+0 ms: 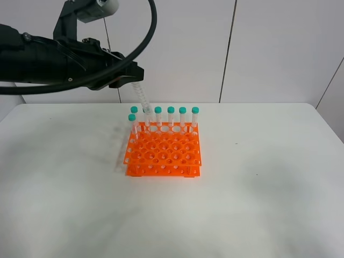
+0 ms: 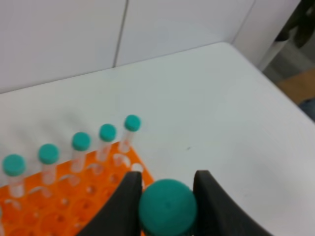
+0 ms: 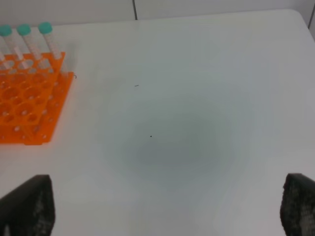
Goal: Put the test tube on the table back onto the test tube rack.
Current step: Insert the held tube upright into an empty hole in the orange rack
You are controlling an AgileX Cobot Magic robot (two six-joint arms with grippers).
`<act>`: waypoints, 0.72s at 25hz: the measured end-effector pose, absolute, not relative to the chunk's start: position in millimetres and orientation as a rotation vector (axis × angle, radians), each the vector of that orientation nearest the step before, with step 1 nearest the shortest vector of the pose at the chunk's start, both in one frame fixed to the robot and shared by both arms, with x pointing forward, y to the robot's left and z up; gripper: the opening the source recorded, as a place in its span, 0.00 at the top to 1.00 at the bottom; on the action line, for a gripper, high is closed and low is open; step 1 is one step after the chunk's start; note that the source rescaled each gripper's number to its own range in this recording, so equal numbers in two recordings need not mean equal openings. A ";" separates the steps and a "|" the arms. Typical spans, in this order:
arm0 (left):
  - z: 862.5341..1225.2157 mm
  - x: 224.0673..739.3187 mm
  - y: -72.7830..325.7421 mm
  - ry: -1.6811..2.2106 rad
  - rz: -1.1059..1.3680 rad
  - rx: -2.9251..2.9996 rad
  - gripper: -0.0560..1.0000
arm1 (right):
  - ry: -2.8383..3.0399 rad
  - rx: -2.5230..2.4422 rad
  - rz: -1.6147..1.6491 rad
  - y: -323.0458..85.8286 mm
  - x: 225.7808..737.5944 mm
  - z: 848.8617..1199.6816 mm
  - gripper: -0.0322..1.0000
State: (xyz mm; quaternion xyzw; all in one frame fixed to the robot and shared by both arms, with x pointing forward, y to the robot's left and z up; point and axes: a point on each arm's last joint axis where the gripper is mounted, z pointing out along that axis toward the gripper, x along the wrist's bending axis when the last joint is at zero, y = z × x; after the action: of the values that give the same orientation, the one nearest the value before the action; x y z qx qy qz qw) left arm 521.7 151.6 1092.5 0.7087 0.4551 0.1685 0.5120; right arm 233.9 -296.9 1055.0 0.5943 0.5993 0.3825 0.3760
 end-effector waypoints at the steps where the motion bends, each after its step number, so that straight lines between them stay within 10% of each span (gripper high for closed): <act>1: 1092.0 522.0 152.3 1.098 0.415 1.712 0.95 | 1.533 1.520 0.979 -296.9 233.9 1055.0 0.00; 18: 1074.8 509.1 133.3 1.010 0.634 1.801 0.95 | 1.533 1.520 0.979 -296.9 233.9 1055.0 0.00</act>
State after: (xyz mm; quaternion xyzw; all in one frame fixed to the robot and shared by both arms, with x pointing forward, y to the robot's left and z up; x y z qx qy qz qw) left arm 509.1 133.3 1074.8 0.7354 0.4125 0.2588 0.4713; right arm 233.9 -296.9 1055.0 0.5943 0.5993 0.3825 0.3760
